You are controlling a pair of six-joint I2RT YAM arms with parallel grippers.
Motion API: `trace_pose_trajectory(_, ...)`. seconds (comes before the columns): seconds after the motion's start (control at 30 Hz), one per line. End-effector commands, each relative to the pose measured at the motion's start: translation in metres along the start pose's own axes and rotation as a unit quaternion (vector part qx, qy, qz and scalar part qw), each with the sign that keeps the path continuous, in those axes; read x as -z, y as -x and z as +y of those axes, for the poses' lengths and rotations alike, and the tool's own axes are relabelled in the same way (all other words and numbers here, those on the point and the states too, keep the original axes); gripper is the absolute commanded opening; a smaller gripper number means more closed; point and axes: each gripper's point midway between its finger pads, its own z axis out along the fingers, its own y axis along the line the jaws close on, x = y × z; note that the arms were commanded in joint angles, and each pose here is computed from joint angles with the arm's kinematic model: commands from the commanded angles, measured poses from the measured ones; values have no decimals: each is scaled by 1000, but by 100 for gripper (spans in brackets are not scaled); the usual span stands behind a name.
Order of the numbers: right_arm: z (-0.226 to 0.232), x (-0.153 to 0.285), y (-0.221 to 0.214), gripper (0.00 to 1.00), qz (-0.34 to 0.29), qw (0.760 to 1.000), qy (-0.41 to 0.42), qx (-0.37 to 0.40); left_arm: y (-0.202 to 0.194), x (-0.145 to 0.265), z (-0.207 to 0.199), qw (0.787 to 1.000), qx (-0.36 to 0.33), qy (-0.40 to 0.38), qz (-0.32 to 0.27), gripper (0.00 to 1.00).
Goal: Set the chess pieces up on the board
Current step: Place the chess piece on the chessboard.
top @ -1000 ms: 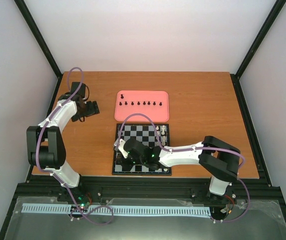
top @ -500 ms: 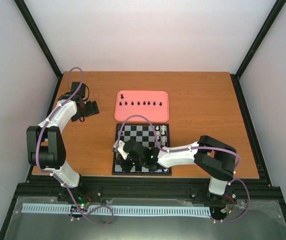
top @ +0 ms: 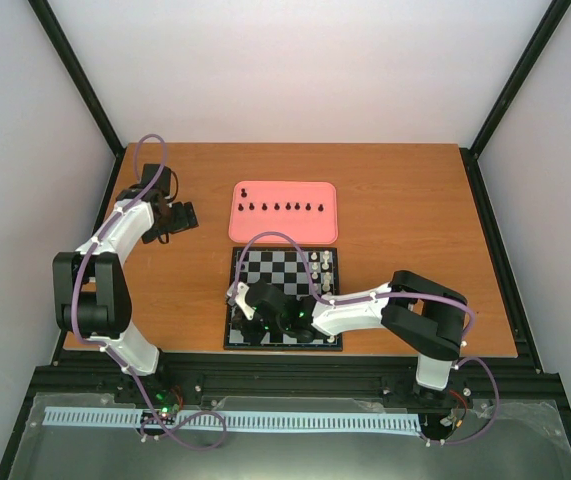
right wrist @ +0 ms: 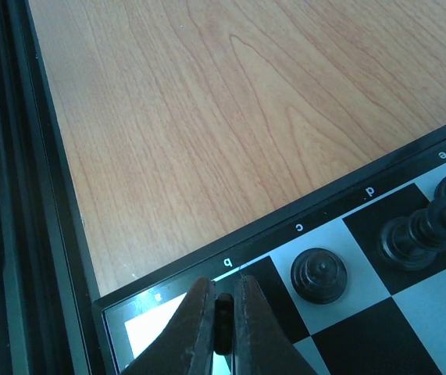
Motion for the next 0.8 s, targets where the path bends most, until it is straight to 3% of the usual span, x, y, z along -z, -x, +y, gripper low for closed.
trace_pose_trajectory(0.0,-2,-5,-3,3,-2,1000,-10,6,7,4,0,1000,0,1,-13,100)
trace_pose_trajectory(0.77,-14,-10,-11,4,13,1000,-23,6,6,5,2,1000,-2,6,-13,100)
